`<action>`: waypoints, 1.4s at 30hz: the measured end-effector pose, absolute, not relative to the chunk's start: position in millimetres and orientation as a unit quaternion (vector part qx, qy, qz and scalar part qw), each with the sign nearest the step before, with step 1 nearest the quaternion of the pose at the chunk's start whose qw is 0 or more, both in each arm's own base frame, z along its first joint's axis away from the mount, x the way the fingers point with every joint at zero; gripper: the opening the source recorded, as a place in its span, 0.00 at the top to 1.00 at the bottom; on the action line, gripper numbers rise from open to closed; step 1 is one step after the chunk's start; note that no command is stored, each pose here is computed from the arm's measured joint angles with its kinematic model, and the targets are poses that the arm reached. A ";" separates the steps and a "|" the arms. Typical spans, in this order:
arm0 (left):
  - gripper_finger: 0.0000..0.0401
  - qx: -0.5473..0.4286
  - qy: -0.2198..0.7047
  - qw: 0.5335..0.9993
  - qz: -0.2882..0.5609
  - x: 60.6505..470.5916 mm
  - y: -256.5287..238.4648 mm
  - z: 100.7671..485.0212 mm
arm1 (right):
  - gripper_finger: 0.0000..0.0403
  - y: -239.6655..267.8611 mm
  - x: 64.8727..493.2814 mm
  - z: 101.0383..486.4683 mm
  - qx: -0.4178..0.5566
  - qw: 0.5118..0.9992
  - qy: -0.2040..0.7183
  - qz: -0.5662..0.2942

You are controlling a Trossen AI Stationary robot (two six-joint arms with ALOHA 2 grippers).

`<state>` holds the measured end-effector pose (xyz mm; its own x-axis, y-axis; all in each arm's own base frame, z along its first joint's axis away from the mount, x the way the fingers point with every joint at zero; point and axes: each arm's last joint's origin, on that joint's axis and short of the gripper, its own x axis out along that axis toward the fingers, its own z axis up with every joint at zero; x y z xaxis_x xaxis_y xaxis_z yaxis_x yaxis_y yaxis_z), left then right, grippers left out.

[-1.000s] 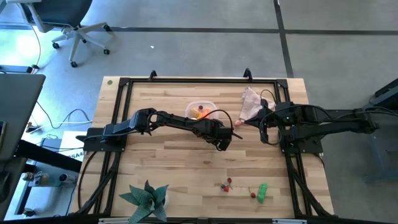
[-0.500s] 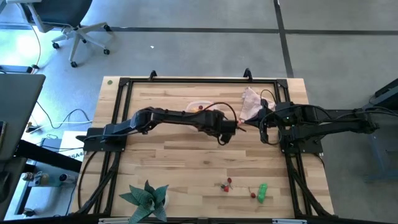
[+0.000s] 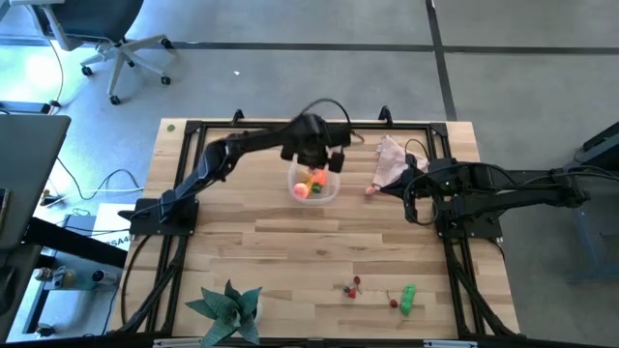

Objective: Pick and placing Produce into tupperware
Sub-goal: Put the red cherry into the transparent bin

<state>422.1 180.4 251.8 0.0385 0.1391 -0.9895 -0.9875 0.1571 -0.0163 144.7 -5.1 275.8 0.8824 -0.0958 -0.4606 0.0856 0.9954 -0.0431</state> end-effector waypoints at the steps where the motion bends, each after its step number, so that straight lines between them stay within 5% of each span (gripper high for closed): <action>1: 0.83 -0.437 0.496 0.575 0.481 419.8 185.9 249.7 | 1.00 -5.1 144.8 275.9 -0.011 0.970 0.237 -0.047; 26: 0.83 -0.458 0.485 0.564 0.487 421.4 196.7 179.8 | 1.00 -5.2 144.8 276.0 -0.011 0.970 0.237 -0.047; 42: 0.82 -0.468 0.473 0.561 0.493 422.4 197.2 179.0 | 1.00 -5.1 144.8 276.0 -0.011 0.970 0.237 -0.047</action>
<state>422.4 197.2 179.0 0.0670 0.1092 -0.9918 -0.9954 0.0759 -0.0589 144.8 -5.1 276.0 0.8834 -0.0961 -0.4587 0.0858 0.9954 -0.0433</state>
